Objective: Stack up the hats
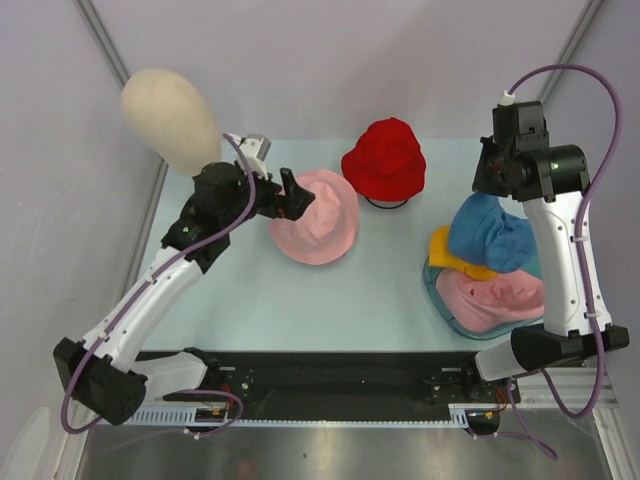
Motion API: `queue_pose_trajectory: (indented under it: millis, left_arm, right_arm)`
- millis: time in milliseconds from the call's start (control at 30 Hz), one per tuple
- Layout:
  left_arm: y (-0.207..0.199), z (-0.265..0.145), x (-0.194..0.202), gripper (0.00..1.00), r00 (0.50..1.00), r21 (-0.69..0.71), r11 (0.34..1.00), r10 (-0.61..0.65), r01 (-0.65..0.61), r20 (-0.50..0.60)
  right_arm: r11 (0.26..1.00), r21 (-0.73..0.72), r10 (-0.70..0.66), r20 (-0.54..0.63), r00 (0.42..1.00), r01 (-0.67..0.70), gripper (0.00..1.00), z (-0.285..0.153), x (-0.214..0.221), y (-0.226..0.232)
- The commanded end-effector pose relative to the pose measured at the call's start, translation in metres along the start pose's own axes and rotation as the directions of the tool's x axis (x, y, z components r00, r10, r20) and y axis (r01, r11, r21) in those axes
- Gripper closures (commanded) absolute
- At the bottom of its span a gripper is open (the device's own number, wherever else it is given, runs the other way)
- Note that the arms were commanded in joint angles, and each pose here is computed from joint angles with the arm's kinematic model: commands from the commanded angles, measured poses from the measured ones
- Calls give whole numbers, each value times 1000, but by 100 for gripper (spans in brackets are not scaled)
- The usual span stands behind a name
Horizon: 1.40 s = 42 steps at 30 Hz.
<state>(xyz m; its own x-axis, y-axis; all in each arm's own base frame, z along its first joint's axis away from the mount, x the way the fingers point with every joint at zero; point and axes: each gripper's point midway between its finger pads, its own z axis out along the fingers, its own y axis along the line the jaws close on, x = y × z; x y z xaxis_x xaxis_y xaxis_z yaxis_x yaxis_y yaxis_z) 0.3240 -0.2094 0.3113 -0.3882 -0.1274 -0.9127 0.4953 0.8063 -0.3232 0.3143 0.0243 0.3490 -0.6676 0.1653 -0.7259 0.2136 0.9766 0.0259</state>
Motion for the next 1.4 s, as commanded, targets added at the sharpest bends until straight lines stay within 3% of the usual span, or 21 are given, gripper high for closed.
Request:
queue_pose_trajectory:
  millis: [0,167,433,700,1033,1367]
  left_arm:
    - [-74,4,-37,1,998,297,954,12,-31,65]
    - [-110,16,-29,1,999,398,916,29,-37,27]
    - [-101,15,-9,1,998,358,933,54,-43,-21]
    - [-105,12,-5,1,998,382,923,60,-44,-29]
    - [-90,12,-15,0,996,292,952,91,-86,-3]
    - [-75,6,-22,0,995,224,970,97,-98,18]
  right_arm:
    - [999,-46,-5,39,999,7,100,-13,-7,8]
    - [999,-34,-8,29,1000,9,100,-29,-2,0]
    - [994,-94,63,72,995,-56,100,-83,4,-9]
    - [989,-134,80,98,992,-66,100,-89,-3,-3]
    - [989,-148,45,277,960,-3,100,-53,-64,18]
    - [1000,-3,-25,352,936,27,100,11,-108,9]
